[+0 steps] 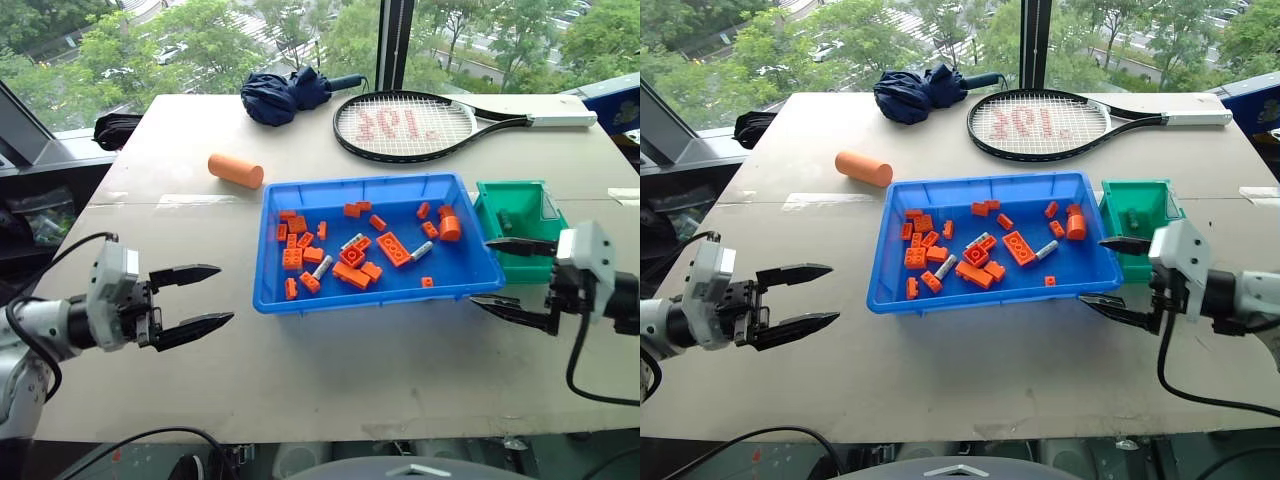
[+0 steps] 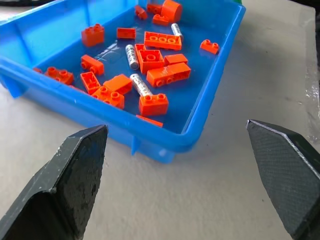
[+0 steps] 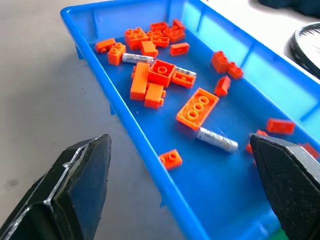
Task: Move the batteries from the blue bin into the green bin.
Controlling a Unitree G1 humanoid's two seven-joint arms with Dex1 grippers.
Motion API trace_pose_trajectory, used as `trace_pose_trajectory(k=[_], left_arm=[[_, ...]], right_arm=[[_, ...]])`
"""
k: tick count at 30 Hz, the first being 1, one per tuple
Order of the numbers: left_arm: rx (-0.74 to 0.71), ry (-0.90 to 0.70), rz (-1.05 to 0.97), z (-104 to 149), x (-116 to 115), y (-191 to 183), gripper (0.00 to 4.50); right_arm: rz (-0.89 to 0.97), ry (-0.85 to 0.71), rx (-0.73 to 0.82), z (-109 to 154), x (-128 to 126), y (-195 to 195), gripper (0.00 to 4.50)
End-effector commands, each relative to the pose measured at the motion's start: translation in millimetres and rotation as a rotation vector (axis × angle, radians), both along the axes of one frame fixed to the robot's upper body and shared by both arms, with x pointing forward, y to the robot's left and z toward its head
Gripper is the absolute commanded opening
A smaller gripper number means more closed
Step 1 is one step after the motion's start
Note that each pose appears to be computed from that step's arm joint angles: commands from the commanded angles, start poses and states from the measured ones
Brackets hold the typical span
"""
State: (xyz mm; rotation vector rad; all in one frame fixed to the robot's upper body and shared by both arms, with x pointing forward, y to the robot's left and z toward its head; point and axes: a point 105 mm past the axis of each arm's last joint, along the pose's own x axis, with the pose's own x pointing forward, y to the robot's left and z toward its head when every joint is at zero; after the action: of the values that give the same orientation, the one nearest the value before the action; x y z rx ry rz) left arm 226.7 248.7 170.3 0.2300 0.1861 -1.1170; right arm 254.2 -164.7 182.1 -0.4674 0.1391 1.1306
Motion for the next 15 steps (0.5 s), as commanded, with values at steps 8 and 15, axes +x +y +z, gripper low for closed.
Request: trace_pose_trajectory(k=[8, 15], left_arm=[[0.085, -0.154, -0.206, 54, 17, -33, 4.5], [0.118, -0.161, -0.26, 57, 11, -49, 4.5]], right_arm=[[0.087, -0.018, -0.28, -21, 88, 36, 4.42], [0.224, -0.039, -0.454, -38, 105, 54, 4.42]])
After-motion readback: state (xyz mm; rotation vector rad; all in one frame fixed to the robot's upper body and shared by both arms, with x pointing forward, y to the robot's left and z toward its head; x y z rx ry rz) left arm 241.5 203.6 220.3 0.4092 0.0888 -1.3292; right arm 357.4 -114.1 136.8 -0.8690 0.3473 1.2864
